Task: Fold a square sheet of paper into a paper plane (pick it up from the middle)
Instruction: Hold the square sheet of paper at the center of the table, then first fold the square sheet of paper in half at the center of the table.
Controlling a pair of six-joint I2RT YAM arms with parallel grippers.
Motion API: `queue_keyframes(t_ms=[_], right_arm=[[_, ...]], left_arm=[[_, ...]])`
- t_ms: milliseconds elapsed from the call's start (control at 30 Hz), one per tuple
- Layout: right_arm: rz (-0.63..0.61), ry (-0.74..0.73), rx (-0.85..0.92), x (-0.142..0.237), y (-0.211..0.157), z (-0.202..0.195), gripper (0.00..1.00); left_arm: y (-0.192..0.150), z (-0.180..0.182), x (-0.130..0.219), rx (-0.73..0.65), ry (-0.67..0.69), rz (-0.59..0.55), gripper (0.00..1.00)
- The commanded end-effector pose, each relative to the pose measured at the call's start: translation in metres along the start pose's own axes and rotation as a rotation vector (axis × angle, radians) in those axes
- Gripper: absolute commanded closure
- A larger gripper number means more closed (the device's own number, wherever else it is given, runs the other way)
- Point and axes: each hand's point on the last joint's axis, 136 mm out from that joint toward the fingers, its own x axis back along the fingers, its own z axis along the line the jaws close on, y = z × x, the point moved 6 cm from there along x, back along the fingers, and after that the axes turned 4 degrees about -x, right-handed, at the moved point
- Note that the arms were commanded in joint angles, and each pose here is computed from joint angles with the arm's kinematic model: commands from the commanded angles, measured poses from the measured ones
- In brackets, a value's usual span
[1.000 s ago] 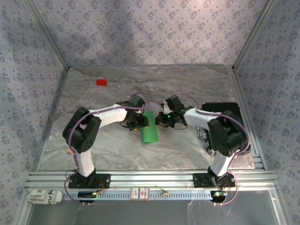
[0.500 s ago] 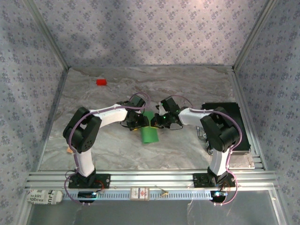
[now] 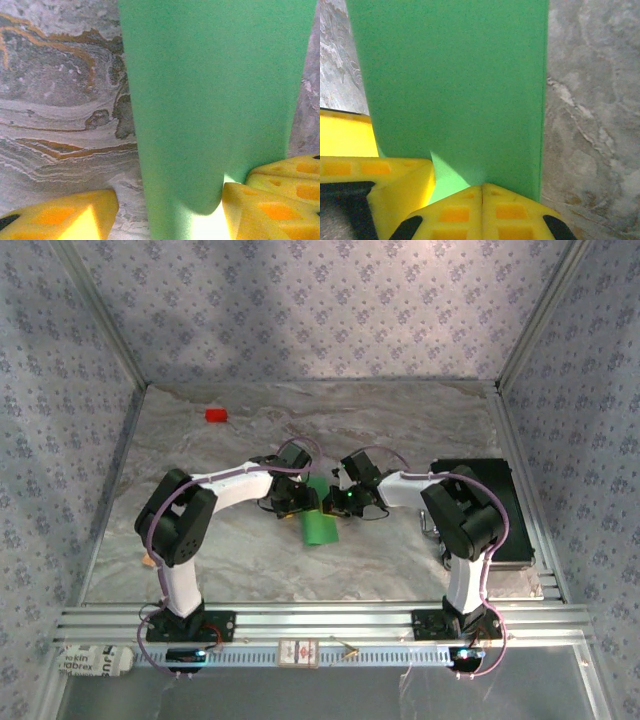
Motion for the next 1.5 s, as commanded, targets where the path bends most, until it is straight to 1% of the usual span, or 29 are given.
queue_keyframes(t_ms=[0, 33, 67, 133, 267, 333, 400, 433, 500, 633, 800, 1067, 1467], right_arm=[[0.067, -0.174, -0.01, -0.003, -0.019, -0.033, 1.0], [0.069, -0.175, -0.007, -0.002, -0.018, -0.033, 1.0], [0.071, -0.177, -0.005, -0.002, -0.017, -0.032, 1.0], [0.076, -0.178, -0.001, -0.002, -0.016, -0.031, 1.0], [0.079, -0.197, -0.014, -0.003, -0.015, -0.032, 1.0], [0.08, -0.204, -0.024, -0.003, -0.016, -0.033, 1.0], [0.076, -0.211, -0.029, -0.004, -0.016, -0.033, 1.0], [0.075, -0.214, -0.033, -0.004, -0.016, -0.034, 1.0], [0.075, -0.216, -0.036, -0.004, -0.017, -0.034, 1.0], [0.075, -0.223, -0.039, -0.003, -0.017, -0.035, 1.0], [0.077, -0.222, -0.041, -0.004, -0.017, -0.035, 1.0], [0.075, -0.225, -0.043, -0.003, -0.017, -0.035, 1.0], [0.073, -0.231, -0.049, -0.004, -0.019, -0.037, 1.0]], left_arm=[[-0.006, -0.001, -0.015, -0.02, -0.014, 0.015, 0.38], [-0.003, -0.004, -0.006, -0.019, -0.032, -0.009, 0.37], [0.001, -0.008, 0.006, -0.016, -0.059, -0.038, 0.34], [0.009, -0.011, 0.025, 0.0, -0.102, -0.085, 0.31], [0.017, -0.014, 0.053, 0.032, -0.213, -0.163, 0.29], [0.018, -0.015, 0.059, 0.05, -0.28, -0.179, 0.32], [0.018, -0.017, 0.06, 0.056, -0.343, -0.179, 0.41], [0.017, -0.018, 0.058, 0.062, -0.375, -0.173, 0.5], [0.016, -0.02, 0.053, 0.063, -0.424, -0.157, 0.63], [0.012, -0.022, 0.04, 0.072, -0.496, -0.12, 0.81], [0.008, -0.016, 0.023, 0.085, -0.504, -0.082, 0.99], [-0.001, 0.002, 0.002, 0.101, -0.454, -0.048, 1.0], [-0.025, 0.04, -0.031, 0.139, -0.349, -0.006, 1.0]])
